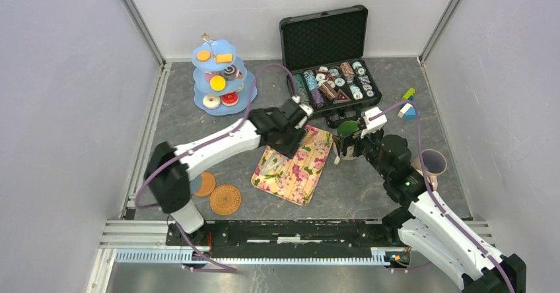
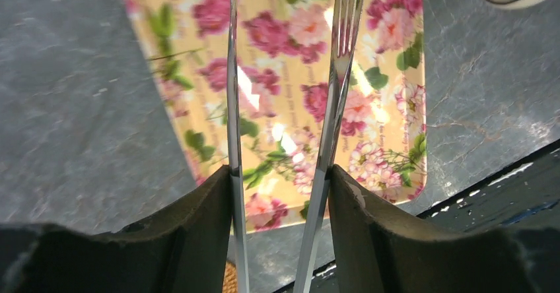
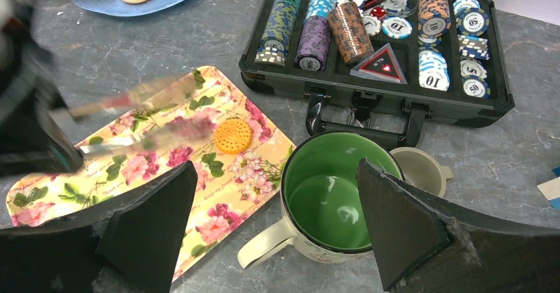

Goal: Serve the afternoon tea
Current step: Pick up the desert from the tray.

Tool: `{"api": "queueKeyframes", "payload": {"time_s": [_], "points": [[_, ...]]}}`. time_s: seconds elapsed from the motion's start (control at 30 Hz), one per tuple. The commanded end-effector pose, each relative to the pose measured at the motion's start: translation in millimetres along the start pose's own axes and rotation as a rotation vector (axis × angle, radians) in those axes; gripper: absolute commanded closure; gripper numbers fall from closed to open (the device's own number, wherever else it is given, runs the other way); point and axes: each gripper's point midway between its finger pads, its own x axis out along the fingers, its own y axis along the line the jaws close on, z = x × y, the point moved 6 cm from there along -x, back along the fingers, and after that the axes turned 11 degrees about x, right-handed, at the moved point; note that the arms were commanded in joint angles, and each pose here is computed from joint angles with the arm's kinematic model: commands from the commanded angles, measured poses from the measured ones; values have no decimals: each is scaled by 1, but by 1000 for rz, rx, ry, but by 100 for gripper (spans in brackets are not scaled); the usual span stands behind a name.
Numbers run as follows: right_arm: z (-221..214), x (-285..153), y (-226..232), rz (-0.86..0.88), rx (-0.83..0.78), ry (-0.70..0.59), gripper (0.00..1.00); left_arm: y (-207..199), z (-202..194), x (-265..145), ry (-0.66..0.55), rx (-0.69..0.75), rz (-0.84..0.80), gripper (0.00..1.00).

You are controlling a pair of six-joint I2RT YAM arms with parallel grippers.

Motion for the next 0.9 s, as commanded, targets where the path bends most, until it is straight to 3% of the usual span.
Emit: {"api": "queueKeyframes", "payload": {"time_s": [0.0, 0.43, 0.87], "points": [[7, -3, 0, -6, 3, -35, 2, -27, 20, 25, -15, 18, -12, 43], [5, -3, -3, -21, -3, -31, 2, -33, 30, 68, 55, 63, 21, 41], [0, -1, -3, -19, 0, -23, 2, -24, 26, 88, 102, 0, -10, 41]]}}
